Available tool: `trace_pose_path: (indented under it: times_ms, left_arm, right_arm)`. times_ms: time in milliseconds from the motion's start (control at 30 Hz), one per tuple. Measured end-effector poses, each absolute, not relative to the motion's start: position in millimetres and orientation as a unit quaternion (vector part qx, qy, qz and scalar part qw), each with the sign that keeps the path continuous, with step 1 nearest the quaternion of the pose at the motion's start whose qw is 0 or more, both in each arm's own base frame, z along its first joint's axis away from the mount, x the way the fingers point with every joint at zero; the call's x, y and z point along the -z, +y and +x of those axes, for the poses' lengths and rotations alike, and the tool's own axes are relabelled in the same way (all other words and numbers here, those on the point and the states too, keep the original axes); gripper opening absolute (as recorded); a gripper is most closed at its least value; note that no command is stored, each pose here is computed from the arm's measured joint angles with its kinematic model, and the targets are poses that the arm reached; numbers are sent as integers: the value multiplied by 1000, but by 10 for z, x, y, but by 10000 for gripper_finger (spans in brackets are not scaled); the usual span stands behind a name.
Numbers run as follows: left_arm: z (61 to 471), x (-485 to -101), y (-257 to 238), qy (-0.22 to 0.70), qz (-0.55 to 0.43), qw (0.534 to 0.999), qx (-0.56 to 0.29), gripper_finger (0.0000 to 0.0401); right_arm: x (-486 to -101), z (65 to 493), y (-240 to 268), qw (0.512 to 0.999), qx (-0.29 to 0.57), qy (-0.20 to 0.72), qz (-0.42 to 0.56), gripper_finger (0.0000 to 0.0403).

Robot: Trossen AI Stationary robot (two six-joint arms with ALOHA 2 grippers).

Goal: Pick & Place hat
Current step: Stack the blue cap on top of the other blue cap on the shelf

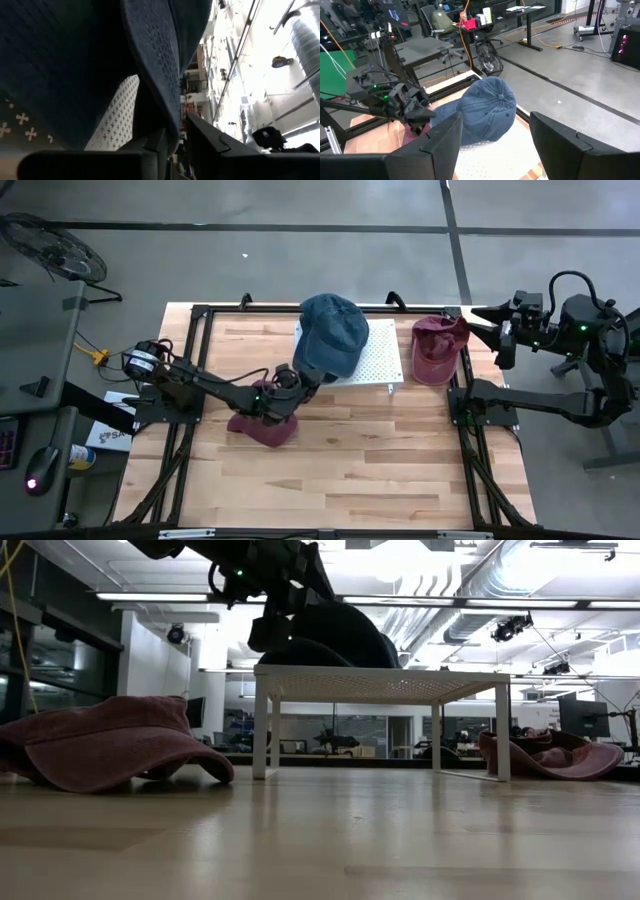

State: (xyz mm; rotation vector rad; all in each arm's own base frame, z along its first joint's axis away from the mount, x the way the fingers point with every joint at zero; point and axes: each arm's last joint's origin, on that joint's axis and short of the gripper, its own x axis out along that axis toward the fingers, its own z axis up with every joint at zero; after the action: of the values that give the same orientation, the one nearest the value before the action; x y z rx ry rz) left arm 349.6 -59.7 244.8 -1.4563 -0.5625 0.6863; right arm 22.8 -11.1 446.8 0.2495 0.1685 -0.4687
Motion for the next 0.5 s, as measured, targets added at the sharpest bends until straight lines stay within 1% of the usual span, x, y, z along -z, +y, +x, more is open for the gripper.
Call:
trace_pose_path:
  times_ms: [267, 500]
  left_arm:
    - [3498, -2448, -612, -237, -636, 670, -300, 120]
    - [3497, -2456, -609, -242, -637, 667, -300, 139]
  right_arm:
    - [-4464, 227, -111, 962, 231, 86, 119, 226]
    - [-4464, 227, -111, 962, 231, 86, 118, 226]
